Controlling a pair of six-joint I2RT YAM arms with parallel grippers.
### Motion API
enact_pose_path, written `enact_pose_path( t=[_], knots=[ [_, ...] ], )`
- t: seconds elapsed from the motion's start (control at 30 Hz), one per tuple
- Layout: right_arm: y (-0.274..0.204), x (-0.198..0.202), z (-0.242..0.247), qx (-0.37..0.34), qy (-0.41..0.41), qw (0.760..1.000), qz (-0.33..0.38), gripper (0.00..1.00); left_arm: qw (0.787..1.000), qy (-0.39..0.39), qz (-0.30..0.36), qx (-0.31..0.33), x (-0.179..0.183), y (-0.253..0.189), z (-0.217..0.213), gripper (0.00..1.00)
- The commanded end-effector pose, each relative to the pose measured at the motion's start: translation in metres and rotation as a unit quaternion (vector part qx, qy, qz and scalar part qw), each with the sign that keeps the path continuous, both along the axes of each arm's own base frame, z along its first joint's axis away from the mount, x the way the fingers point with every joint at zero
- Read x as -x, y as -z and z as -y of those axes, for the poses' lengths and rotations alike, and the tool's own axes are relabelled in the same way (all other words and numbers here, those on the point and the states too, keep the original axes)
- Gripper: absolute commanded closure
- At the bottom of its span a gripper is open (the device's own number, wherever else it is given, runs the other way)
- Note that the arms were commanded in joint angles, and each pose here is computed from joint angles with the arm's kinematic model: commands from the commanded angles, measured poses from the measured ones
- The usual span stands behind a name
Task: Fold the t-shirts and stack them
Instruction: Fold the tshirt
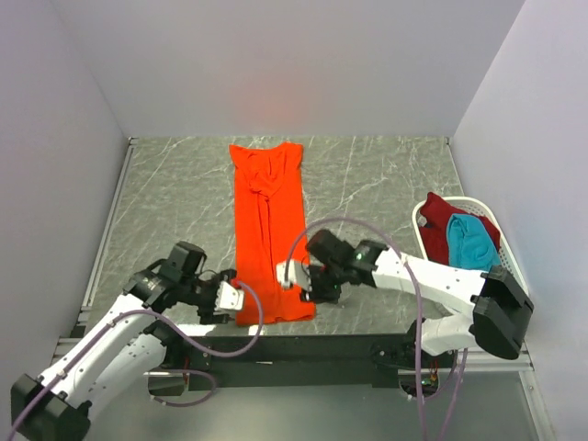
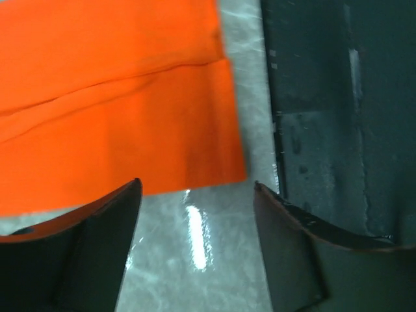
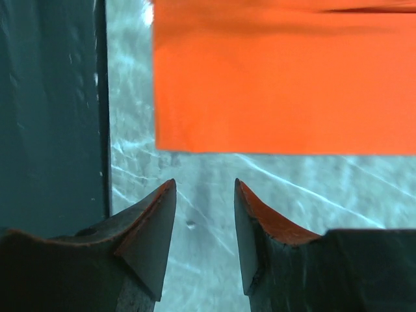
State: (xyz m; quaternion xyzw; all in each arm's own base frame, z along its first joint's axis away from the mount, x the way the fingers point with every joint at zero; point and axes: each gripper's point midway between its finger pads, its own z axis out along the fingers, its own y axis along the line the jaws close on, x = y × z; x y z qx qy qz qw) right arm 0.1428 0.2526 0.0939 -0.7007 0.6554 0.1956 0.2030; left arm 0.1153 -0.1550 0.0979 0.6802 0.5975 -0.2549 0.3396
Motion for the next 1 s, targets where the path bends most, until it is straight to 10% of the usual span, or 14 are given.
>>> enact_pose_path(
  t=[0.0,0.97],
  knots=[
    [0.003,-0.002,-0.014,-0.035,-0.065,0.992,0.104,0.52,0.999,0.022,0.039,-0.013,-0.005,0.01,0.01,0.27],
    [0.078,0.033,-0.009,-0.001,-0.205,0.955,0.215,0.65,0.981,0.133,0.065,-0.124,0.026,0.079,0.018,0.58]
  ],
)
